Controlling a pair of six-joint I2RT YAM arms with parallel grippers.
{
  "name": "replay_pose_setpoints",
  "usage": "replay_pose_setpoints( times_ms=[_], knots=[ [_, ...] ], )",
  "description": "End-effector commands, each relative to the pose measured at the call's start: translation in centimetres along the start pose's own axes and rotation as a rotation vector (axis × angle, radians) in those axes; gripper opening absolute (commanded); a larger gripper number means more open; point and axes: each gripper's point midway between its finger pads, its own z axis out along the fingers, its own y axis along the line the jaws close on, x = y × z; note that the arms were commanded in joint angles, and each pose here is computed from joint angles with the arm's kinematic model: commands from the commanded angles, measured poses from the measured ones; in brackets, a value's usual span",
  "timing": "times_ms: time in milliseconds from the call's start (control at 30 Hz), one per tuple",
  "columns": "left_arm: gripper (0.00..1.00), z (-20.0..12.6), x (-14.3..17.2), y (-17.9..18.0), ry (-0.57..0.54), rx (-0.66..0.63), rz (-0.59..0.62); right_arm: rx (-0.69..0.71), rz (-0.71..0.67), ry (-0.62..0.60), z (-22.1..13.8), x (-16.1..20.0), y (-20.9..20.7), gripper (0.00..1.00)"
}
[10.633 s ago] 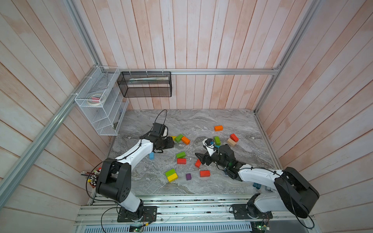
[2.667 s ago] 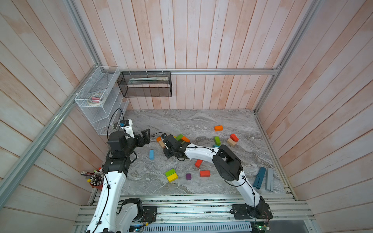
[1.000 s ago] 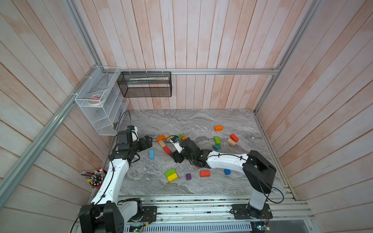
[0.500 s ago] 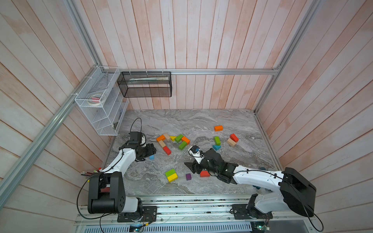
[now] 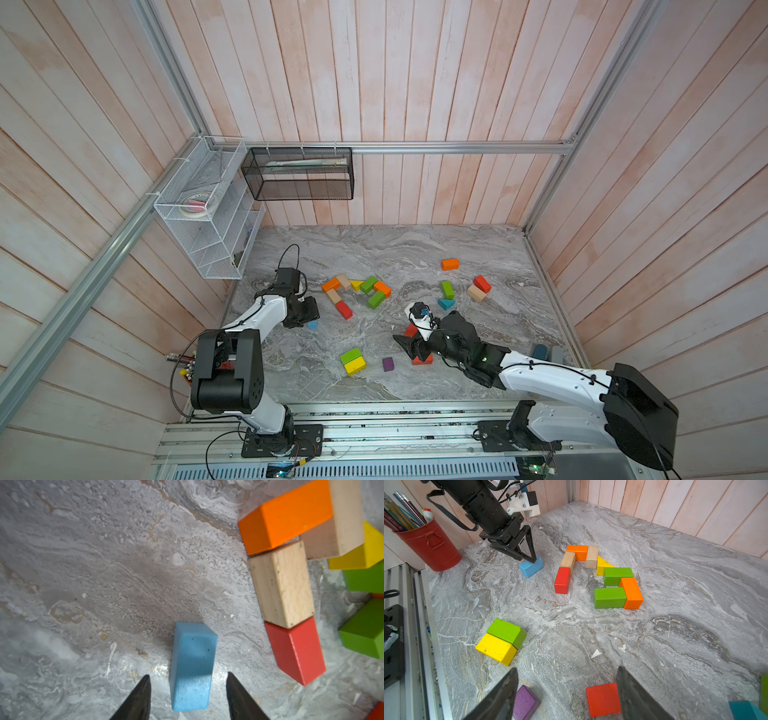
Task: Assemble a heart with building blocks
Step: Pick up the building block from the center of the board, then assemble the building block at the center of the board.
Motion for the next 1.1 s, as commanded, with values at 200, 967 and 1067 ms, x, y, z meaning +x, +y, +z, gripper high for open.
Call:
replay_pose_setpoints(
  times_ms=[200,967,1067],
  knots=[
    [0.47,1.6,-0.3,-0.3,0.021,-0.039,0.037,0.019,0.009,-0.032,-0.7,-0.4,-0.7,0.74],
    [0.23,-4.1,0.5,-10.7,-0.122,0.1,0.533,0.01,0.076,-0.118,-3.0,-1.6,-1.8,0.75],
    [0.23,-4.8,1.3,-12.6,-0.126,0.133,0.619,0.009,0.118,-0.15,-3.9,-1.9,-2.3,0.76]
  ],
)
